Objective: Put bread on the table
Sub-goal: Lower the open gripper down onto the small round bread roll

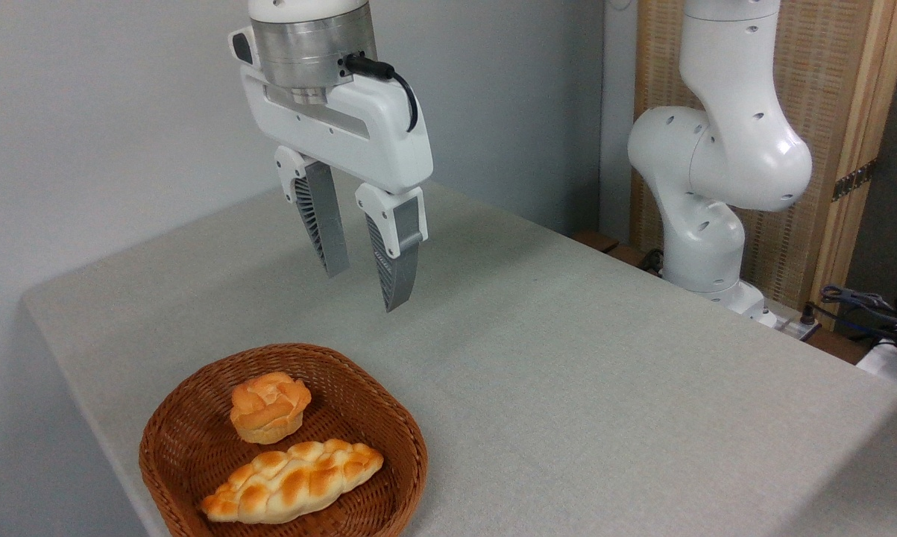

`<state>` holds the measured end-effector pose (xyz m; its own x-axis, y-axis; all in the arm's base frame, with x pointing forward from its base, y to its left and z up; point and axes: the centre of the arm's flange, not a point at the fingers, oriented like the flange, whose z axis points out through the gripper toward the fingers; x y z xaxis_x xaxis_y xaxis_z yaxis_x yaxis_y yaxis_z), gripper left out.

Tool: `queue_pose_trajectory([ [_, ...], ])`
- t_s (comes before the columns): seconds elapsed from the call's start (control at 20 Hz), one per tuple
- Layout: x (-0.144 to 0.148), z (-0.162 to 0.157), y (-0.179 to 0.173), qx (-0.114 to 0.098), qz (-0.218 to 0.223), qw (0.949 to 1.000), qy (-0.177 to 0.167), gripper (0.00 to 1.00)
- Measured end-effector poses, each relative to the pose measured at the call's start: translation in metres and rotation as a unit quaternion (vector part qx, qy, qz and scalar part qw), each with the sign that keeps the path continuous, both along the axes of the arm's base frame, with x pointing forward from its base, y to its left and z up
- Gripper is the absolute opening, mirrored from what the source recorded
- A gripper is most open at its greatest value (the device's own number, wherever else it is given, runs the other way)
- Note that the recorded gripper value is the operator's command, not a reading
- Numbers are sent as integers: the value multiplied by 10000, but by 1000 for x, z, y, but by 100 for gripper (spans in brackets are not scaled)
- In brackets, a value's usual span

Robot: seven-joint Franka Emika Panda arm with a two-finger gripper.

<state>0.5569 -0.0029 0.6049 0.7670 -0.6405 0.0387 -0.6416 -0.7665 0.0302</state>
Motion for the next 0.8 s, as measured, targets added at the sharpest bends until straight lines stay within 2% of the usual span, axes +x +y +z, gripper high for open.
queue_pose_trajectory([
  [0.6, 4, -2, -3, -1, -22, 10000, -66, 100],
  [0.7, 11, -6, -13, -12, -124, 9998, -173, 100],
  [0.8, 21, -16, -47, -37, -417, 9987, -298, 100],
])
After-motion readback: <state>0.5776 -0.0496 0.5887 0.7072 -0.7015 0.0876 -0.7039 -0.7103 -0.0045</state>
